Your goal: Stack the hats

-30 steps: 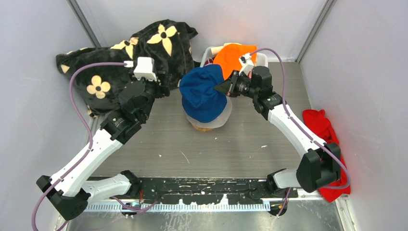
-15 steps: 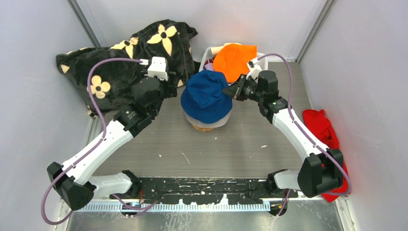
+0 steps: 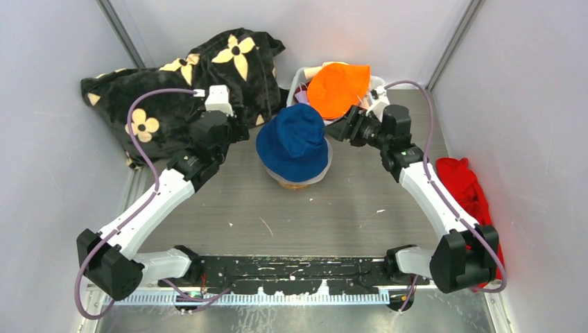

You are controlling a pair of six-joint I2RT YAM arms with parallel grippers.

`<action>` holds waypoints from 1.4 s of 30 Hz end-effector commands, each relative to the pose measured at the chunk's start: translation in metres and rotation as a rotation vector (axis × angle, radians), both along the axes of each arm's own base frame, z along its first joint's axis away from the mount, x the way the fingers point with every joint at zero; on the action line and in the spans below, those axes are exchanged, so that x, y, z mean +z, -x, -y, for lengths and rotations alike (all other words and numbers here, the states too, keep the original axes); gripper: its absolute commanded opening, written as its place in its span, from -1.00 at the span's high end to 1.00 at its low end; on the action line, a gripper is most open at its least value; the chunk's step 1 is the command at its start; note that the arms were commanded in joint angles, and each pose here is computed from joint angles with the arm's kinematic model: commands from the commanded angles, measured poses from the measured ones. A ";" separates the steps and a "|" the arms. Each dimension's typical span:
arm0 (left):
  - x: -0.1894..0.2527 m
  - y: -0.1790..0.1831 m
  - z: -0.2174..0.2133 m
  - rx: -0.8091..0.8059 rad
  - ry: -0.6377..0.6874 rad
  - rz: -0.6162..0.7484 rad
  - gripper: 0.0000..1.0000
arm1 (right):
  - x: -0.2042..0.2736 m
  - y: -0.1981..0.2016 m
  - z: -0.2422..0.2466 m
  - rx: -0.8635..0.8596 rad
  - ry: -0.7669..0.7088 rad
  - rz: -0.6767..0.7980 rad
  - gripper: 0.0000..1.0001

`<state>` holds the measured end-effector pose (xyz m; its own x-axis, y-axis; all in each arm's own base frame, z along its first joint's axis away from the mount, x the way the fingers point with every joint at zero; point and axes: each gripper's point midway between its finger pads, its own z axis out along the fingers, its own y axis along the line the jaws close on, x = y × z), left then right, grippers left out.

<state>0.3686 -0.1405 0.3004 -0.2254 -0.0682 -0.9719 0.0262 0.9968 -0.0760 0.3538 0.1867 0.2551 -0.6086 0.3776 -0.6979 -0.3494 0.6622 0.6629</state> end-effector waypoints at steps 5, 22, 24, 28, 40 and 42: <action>-0.020 -0.009 0.000 -0.075 0.281 -0.029 -0.38 | 0.049 -0.016 0.032 -0.108 -0.028 0.152 -0.54; -0.056 -0.019 0.050 -0.463 0.634 -0.131 -0.45 | 0.031 -0.034 0.030 -0.091 -0.068 0.109 -0.54; -0.062 -0.020 0.054 -0.481 0.651 -0.157 -0.44 | 0.031 -0.034 0.031 -0.092 -0.070 0.107 -0.54; -0.074 -0.019 0.060 -0.504 0.684 -0.188 -0.39 | 0.032 -0.034 0.032 -0.090 -0.074 0.109 -0.54; -0.084 -0.012 0.060 -0.577 0.844 -0.173 0.03 | 0.032 -0.030 0.032 -0.084 -0.085 0.109 -0.54; -0.083 -0.011 0.060 -0.597 0.879 -0.162 0.02 | 0.031 -0.029 0.031 -0.079 -0.089 0.107 -0.54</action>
<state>0.3807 -0.1961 0.1866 -0.6113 -0.5275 -0.5900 0.3037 0.5321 -0.7904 0.3826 0.1540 0.2653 -0.5460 0.4762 -0.6893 -0.3060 0.6525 0.6932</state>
